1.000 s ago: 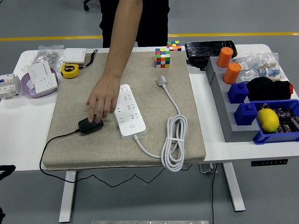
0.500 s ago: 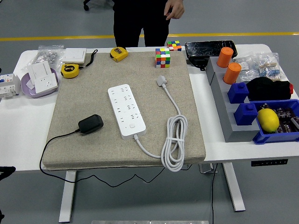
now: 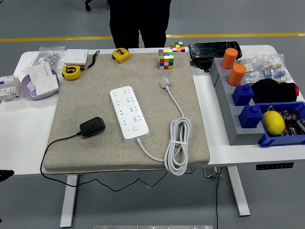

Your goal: Pick up the plug,place it near the board,insert it into the board,press the button

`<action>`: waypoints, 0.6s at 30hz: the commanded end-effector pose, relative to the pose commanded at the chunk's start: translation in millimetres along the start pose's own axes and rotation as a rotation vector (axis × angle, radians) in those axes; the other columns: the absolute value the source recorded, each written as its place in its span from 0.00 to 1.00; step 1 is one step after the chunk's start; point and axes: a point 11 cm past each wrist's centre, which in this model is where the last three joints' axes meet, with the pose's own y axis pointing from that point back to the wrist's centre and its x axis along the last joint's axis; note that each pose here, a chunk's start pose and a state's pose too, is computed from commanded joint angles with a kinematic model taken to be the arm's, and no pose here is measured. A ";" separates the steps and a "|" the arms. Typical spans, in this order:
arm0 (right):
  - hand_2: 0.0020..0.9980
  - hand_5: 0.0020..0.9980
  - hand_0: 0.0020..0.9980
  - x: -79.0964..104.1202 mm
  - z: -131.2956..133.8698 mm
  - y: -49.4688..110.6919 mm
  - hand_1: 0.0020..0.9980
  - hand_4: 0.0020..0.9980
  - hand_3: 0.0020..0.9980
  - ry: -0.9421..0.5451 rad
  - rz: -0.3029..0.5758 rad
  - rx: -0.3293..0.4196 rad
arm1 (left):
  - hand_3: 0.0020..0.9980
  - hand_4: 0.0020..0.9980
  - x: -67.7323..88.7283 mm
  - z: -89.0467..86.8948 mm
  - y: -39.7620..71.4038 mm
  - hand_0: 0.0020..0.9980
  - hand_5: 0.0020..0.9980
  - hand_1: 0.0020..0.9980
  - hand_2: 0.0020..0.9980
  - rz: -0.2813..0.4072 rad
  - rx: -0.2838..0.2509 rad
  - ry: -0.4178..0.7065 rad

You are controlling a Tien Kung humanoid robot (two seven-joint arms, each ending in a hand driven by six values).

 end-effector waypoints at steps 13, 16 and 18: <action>0.81 1.00 0.92 2.1 -0.4 -0.1 0.87 1.00 0.79 0.008 0.003 0.000 | 0.83 1.00 -2.1 -4.0 1.2 1.00 0.70 1.00 0.91 -0.016 0.014 0.010; 0.81 1.00 0.92 2.3 -0.5 -0.1 0.87 1.00 0.79 0.008 0.003 0.000 | 0.83 1.00 -2.6 -4.4 1.2 1.00 0.70 1.00 0.91 -0.017 0.015 0.009; 0.81 1.00 0.92 2.6 -0.3 -0.1 0.87 1.00 0.79 0.008 0.004 -0.001 | 0.83 1.00 -2.8 -4.7 1.3 1.00 0.70 1.00 0.91 -0.017 0.017 0.007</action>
